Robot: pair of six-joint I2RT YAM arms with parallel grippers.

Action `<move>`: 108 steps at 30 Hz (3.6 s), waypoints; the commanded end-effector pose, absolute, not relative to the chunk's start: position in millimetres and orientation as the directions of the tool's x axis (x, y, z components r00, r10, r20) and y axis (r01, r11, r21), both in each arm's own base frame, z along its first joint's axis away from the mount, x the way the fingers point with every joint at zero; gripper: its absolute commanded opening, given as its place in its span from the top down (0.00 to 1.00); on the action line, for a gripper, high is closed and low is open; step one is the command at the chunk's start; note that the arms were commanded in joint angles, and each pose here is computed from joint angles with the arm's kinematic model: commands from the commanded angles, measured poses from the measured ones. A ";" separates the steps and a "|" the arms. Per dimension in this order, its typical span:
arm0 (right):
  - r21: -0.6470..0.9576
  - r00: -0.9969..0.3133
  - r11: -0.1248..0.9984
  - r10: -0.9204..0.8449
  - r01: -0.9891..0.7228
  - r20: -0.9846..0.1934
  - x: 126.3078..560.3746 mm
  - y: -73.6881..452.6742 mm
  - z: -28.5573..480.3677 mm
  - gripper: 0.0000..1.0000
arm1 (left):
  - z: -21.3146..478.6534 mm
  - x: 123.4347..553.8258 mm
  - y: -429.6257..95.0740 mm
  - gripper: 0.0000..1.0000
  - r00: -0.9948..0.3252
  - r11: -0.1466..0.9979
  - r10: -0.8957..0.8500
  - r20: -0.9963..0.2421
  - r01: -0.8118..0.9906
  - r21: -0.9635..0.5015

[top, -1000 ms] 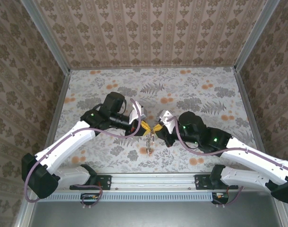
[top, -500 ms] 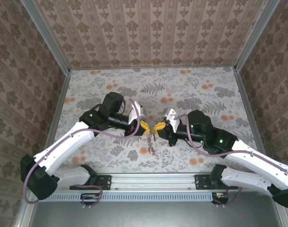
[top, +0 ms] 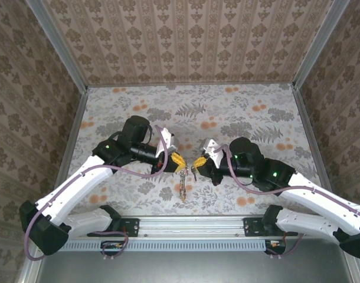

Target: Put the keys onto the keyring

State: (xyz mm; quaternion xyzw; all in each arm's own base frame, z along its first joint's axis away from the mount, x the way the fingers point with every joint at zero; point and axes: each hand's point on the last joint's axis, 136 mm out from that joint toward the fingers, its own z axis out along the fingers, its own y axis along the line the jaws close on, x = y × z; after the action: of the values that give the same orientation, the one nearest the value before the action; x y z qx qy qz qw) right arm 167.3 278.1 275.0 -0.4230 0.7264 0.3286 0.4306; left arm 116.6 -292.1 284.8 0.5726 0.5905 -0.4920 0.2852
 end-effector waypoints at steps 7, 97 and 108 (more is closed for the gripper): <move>0.129 -0.226 0.366 -0.235 -0.921 -0.945 165.1 291.1 308.1 1.00 | 299.8 112.8 -292.8 1.00 -0.149 -0.196 0.348 -0.925 0.954 -0.228; 0.162 -0.258 0.368 -0.229 -0.915 -0.939 169.9 298.8 304.7 1.00 | 297.6 115.5 -291.4 1.00 -0.159 -0.190 0.329 -0.931 0.954 -0.230; 0.154 -0.250 0.392 -0.207 -0.907 -0.946 166.8 288.1 307.4 1.00 | 297.1 116.1 -291.3 1.00 -0.159 -0.189 0.329 -0.931 0.955 -0.230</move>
State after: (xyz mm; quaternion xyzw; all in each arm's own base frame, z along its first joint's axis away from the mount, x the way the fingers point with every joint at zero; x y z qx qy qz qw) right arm 163.3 288.1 308.2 -0.4093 0.6924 0.3789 0.4578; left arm 120.9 -292.7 288.9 0.5714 0.5769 -0.5014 0.2987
